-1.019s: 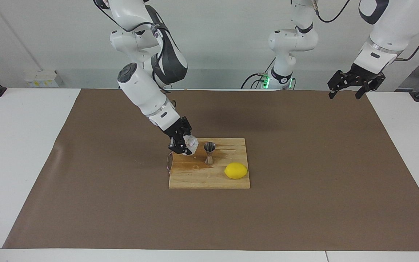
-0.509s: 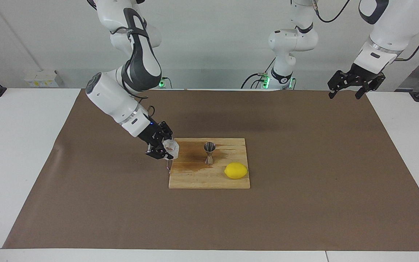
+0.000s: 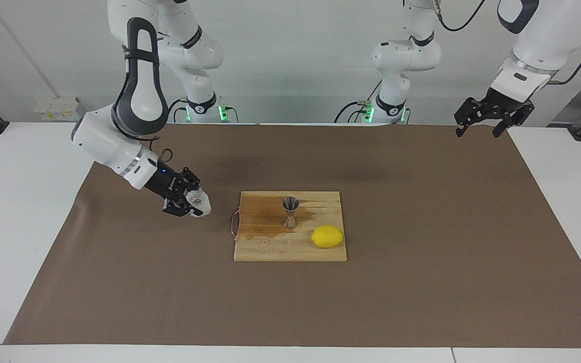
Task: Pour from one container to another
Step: 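Tilt the white cup upright and carry it back off the board, then lower the white cup onto the table and open the right gripper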
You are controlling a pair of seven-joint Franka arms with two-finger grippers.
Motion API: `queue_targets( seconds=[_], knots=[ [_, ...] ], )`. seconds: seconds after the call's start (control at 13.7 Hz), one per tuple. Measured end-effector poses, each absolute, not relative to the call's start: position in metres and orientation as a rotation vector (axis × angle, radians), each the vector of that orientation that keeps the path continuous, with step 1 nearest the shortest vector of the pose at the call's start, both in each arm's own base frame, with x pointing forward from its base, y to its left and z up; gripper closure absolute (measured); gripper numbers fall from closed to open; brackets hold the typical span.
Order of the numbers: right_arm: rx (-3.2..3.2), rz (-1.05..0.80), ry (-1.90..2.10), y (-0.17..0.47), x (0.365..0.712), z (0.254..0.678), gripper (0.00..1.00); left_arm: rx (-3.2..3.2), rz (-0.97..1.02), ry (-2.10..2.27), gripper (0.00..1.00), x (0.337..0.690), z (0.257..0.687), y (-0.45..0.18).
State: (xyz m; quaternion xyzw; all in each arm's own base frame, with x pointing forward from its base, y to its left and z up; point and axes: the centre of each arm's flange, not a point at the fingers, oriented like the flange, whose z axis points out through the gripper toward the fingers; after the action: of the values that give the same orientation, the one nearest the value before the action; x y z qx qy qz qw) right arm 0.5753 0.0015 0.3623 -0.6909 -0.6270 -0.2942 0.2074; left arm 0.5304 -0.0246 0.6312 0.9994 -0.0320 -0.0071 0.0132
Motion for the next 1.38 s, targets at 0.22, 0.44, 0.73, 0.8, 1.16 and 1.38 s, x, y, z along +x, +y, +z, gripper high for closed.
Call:
queue_targets(
  seconds=[0.22,0.44,0.73,0.8,1.16,1.38],
  knots=[
    [-1.894,-0.829,-1.781,-0.025,0.559,0.337,0.49,3.113,-0.022,-0.100,0.00,0.530,0.631,-0.025],
    [-1.861,-0.826,-1.817,-0.038,0.550,0.318,0.49,3.113,-0.022,-0.100,0.00,0.530,0.631,-0.025],
    [-1.804,-0.859,-1.792,-0.057,0.540,0.252,0.49,3.113,-0.022,-0.100,0.00,0.530,0.631,-0.025],
    [-1.795,-0.879,-1.777,-0.059,0.540,0.247,0.49,3.113,-0.022,-0.100,0.00,0.530,0.631,-0.025],
    [-1.801,-0.887,-1.785,-0.062,0.542,0.250,0.16,3.113,-0.022,-0.100,0.00,0.530,0.631,-0.025],
    [-1.859,-0.865,-1.792,-0.062,0.552,0.283,0.00,3.113,-0.023,-0.100,0.00,0.530,0.631,-0.025]
  ],
)
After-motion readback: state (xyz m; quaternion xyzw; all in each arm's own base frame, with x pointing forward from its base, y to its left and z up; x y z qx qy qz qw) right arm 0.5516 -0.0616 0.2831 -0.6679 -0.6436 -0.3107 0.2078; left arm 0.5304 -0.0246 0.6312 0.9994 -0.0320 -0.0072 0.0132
